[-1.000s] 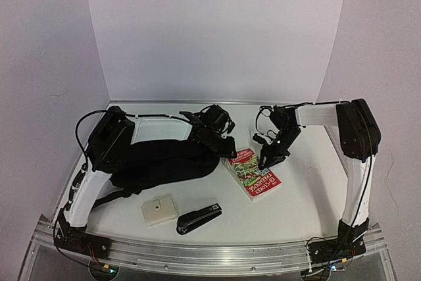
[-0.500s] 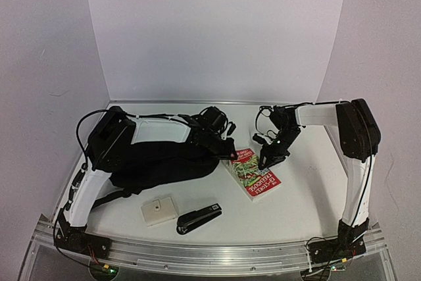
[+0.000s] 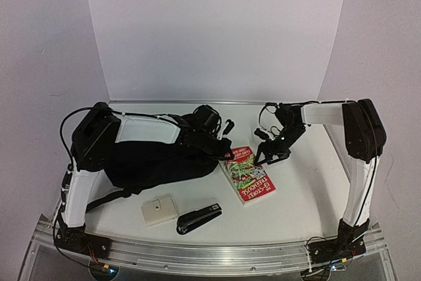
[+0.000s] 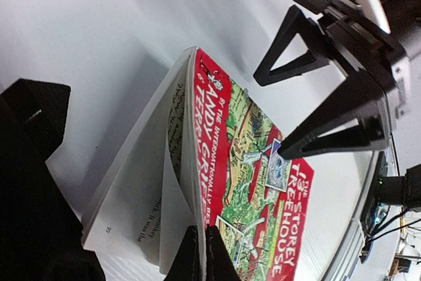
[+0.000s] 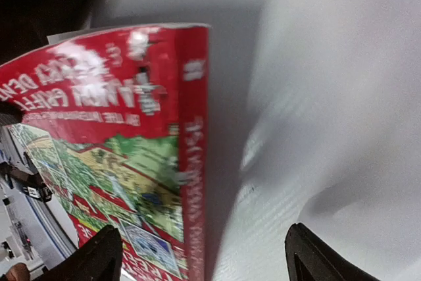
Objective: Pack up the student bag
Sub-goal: Pick up the book from the center of the board.
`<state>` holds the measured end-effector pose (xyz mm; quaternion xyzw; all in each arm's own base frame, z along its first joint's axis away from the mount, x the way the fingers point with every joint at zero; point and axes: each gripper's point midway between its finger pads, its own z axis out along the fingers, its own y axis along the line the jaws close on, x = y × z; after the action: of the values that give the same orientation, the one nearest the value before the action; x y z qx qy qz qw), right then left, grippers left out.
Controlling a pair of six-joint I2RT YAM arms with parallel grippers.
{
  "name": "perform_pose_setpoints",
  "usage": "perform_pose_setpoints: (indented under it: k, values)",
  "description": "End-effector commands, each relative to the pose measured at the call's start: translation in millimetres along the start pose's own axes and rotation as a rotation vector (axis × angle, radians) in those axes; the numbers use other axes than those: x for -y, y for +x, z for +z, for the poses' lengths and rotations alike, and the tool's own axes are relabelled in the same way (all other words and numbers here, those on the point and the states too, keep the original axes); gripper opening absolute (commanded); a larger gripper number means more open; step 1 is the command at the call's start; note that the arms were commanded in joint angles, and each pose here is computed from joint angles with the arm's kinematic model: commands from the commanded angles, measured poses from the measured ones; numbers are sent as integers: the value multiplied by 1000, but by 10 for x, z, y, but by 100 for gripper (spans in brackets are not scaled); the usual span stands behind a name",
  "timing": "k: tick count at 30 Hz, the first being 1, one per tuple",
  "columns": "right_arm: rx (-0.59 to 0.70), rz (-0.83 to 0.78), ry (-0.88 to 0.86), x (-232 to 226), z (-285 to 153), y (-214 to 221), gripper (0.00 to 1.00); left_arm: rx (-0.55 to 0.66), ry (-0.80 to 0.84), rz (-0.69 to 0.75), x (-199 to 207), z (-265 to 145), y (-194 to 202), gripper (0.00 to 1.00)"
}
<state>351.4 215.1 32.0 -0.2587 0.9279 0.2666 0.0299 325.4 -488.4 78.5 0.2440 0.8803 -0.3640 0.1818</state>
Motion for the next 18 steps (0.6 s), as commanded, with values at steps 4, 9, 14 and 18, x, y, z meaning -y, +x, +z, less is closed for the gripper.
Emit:
perform_pose_setpoints:
  k: [4,9,14,18]
  values:
    - [169,-92,-194,-436,-625,-30,92,278,187,291,785,-879,-558,0]
    - [215,-142,-349,-772,-759,33,93,348,222,317,921,-1111,-653,0]
    - [189,-166,-386,-883,-632,129,87,386,248,320,995,-1235,-707,0]
    - [161,-160,-390,-853,-453,126,82,391,288,331,1061,-1277,-710,0]
